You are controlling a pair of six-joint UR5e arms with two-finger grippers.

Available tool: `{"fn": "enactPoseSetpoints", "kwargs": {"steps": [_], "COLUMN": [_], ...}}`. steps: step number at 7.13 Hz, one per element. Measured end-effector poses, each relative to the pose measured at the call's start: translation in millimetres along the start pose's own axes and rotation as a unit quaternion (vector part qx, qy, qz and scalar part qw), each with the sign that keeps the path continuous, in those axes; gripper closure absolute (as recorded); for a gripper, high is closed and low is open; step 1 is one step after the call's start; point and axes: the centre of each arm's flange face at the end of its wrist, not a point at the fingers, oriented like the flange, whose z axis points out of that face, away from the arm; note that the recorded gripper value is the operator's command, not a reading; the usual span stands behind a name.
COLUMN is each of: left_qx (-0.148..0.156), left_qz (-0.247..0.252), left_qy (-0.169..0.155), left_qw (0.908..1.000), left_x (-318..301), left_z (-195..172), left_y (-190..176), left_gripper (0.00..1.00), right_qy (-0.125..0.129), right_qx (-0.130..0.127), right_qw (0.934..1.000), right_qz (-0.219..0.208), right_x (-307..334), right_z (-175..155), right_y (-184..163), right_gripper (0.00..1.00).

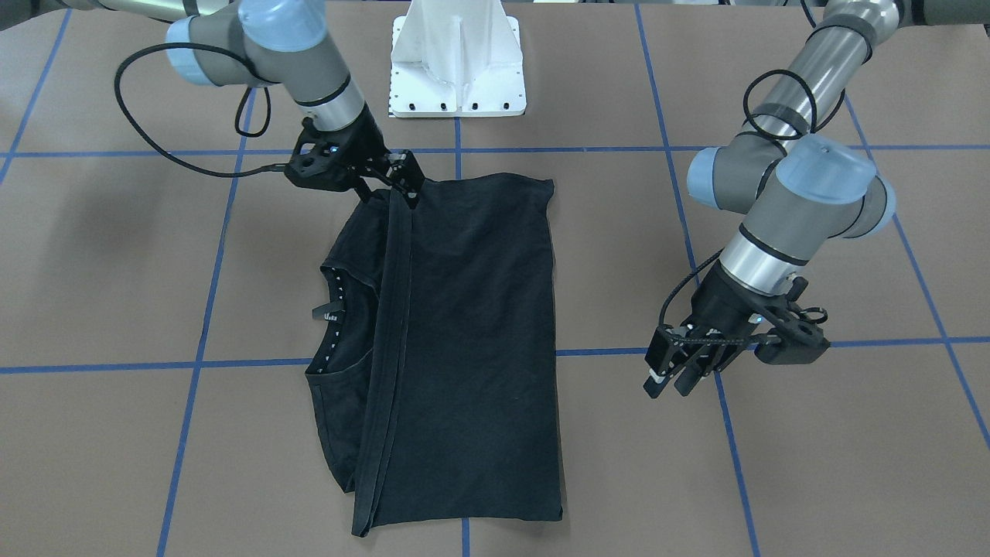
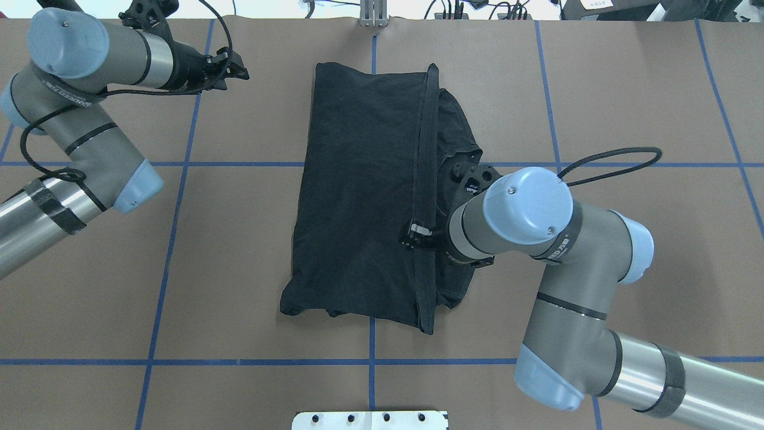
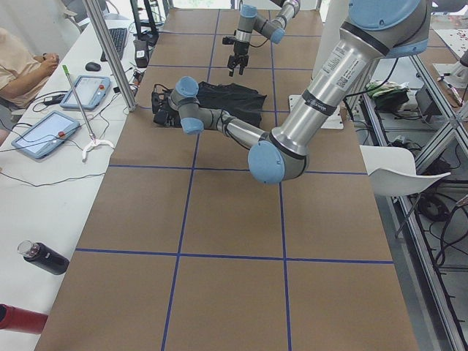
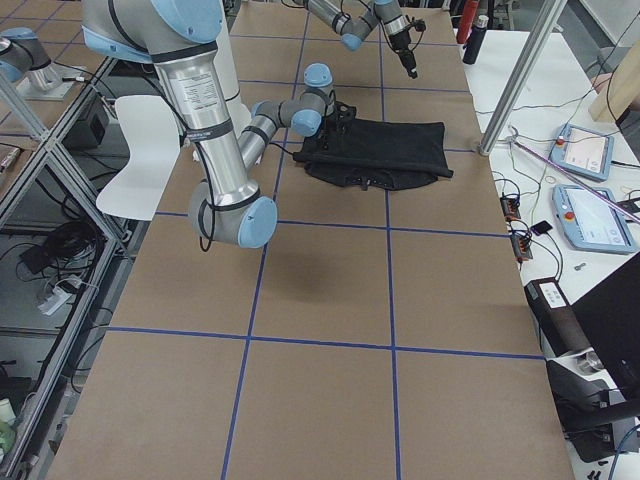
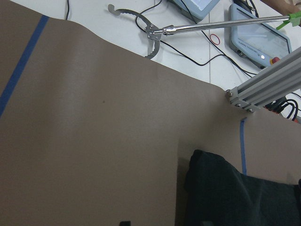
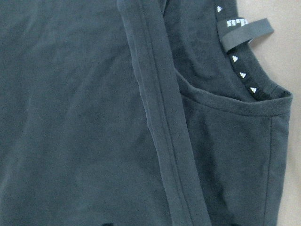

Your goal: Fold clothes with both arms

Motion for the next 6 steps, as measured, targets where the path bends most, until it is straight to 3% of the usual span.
{"fn": "enactPoseSetpoints", "kwargs": {"steps": [1, 2, 4, 6], "left_qx": [0.0, -0.001, -0.002, -0.011], "left_qz": [0.0, 0.0, -0.002, -0.001], "left_qy": [-0.001, -0.001, -0.007, -0.011], "left_qw": [1.0, 1.0, 1.0, 0.9999], "left_x": [-4.8, -6.7, -16.3, -30.8], "left_z": [-3.3, -4.2, -3.4, -6.3], "left_y": [2.2, 3.3, 6.1, 11.1], "left_gripper": [0.41, 0.41, 0.41, 0.41], "right_qy": [0.031, 0.053, 0.096, 0.158], "right_qx": [-0.014, -0.03, -0.048, -0.058], "right_qw": [0.996, 0.9865, 0.9684, 0.9458], "right_qz": [-0.082, -0.152, -0.225, -0.278], "right_x": [-4.5, -11.6, -49.6, -76.0], "right_z": [9.9, 16.0, 22.8, 37.8], "right_y": [16.0, 29.9, 56.4, 67.7], "right_gripper": [0.38, 0.4, 0.46, 0.47]}}
